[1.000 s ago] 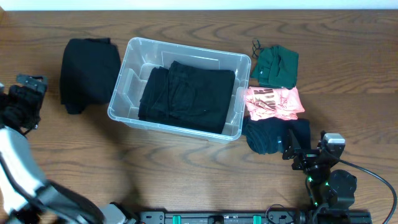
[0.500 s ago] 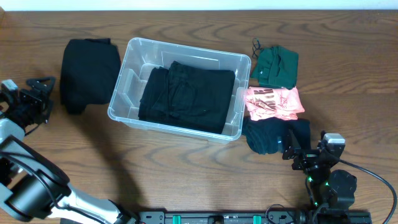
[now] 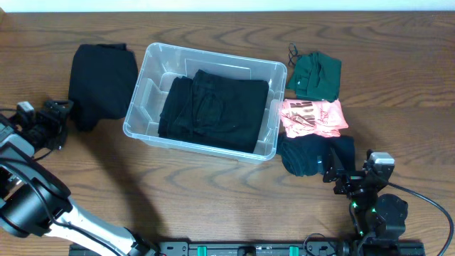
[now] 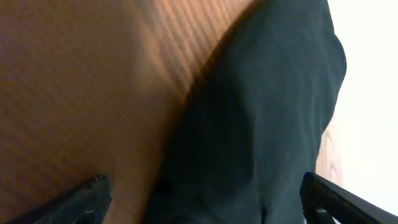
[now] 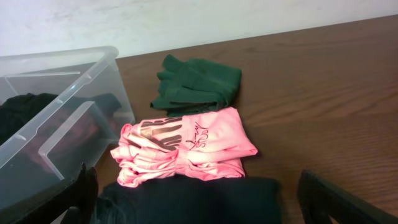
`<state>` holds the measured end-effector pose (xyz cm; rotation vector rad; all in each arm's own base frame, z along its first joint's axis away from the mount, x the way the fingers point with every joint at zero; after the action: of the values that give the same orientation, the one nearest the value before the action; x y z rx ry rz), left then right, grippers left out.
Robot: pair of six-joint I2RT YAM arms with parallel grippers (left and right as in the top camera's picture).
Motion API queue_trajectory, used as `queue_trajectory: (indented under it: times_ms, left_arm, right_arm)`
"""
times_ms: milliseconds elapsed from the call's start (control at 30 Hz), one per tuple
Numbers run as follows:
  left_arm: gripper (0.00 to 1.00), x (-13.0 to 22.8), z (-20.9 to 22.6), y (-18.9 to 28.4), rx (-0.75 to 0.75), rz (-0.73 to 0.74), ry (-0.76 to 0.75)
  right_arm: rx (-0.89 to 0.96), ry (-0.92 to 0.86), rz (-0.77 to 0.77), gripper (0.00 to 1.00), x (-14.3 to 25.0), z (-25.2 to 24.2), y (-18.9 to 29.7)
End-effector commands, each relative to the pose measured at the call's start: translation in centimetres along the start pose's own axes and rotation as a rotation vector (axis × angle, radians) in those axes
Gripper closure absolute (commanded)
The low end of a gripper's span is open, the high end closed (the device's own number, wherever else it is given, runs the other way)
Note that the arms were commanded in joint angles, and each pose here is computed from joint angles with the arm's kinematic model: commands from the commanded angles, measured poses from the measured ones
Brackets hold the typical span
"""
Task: Pack container
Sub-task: 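Move the left gripper back to the black shirt and grasp it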
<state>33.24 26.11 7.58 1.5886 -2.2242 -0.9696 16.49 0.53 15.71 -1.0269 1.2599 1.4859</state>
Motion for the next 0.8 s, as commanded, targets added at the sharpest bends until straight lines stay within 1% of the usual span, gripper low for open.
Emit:
queue_trajectory:
  times_ms: [0, 333, 367, 467, 533, 600, 633, 767]
  left_arm:
    - [0.02, 1.2, 0.2, -2.4, -0.028, 0.048, -0.037]
    - [0.01, 3.9, -3.3, -6.1, 0.004, 0.11, -0.145]
    - [0.04, 3.9, -3.3, -6.3, -0.017, 0.103, -0.129]
    - [0.32, 4.0, -3.2, -6.5, -0.052, 0.09, -0.097]
    - [0.42, 3.9, -3.2, -6.5, -0.051, 0.087, -0.09]
    - [0.46, 3.9, -3.2, -6.4, -0.051, 0.086, -0.09]
    - [0.5, 3.9, -3.2, -6.4, -0.051, 0.086, -0.091]
    - [0.75, 4.1, -3.3, -6.4, -0.034, 0.101, -0.089]
  right_arm:
    - [-0.011, -0.004, 0.0, 0.01, 0.1, 0.2, 0.0]
    - [-0.011, -0.004, 0.0, 0.01, 0.1, 0.2, 0.0]
    - [-0.011, -0.004, 0.0, 0.01, 0.1, 0.2, 0.0]
    - [-0.011, -0.003, 0.0, 0.01, 0.1, 0.2, 0.0]
    - [-0.011, -0.004, 0.0, 0.01, 0.1, 0.2, 0.0]
    - [-0.011, -0.004, 0.0, 0.01, 0.1, 0.2, 0.0]
    - [-0.011, -0.004, 0.0, 0.01, 0.1, 0.2, 0.0]
    - [-0.011, -0.004, 0.0, 0.01, 0.1, 0.2, 0.0]
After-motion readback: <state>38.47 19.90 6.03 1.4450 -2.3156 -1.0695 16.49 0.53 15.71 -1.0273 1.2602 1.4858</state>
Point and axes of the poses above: each gripper's point midway between its finger pads, its own y axis back along the fingers, its own z axis along the line the jaws close on, x = y × z, the point moved 7 cm from there along y, back along the fingers, and after that the axes turned 5 degrees about y, right-handed, at the moved point
